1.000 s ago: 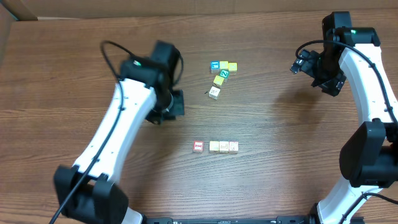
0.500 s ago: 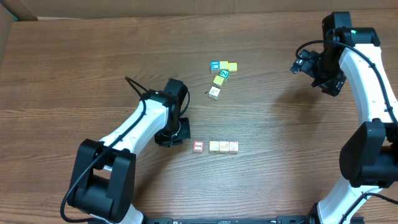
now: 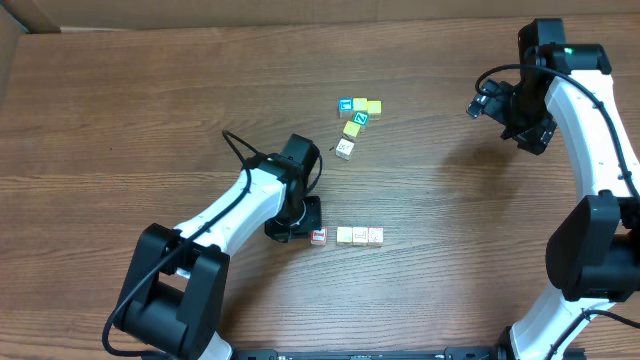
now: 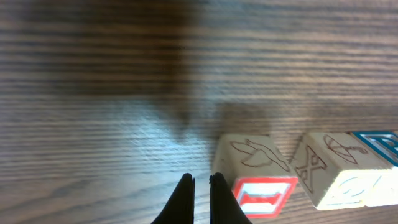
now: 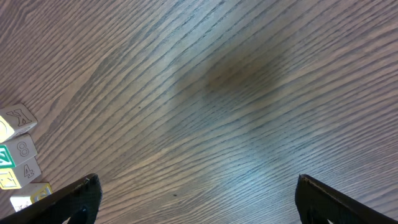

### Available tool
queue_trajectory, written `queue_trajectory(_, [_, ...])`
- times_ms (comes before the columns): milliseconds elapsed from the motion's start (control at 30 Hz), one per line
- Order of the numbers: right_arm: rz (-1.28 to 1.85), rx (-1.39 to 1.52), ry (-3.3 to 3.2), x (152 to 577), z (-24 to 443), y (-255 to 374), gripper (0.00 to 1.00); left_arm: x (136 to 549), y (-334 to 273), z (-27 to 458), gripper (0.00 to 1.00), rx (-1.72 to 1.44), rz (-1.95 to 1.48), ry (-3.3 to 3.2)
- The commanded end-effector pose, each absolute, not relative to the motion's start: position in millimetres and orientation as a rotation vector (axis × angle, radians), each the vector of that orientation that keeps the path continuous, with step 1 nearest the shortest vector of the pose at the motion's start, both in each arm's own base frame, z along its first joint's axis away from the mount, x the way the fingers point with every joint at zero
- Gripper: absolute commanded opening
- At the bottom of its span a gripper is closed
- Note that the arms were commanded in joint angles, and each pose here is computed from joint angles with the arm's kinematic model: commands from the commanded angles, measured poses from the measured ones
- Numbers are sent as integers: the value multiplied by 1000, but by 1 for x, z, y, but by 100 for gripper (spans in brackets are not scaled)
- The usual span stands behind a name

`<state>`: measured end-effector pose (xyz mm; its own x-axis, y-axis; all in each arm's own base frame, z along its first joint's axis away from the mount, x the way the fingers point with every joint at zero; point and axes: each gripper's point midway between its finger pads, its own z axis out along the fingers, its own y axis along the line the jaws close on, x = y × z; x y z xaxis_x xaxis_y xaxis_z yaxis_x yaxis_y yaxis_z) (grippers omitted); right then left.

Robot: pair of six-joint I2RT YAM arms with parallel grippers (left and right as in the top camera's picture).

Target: Flip 4 blocks

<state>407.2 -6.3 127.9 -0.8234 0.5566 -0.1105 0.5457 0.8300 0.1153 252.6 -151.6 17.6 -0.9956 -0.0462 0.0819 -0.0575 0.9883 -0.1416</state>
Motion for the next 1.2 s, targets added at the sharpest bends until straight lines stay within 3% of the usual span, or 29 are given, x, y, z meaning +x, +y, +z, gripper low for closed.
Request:
queue_trajectory(0, [127,852,2848,408,138,-7,100,244,-157,13,4,116,217,-3023])
queue_trajectory(1167, [127,852,2848,408,138,-7,100,255,-173,12,4,148,329,-3038])
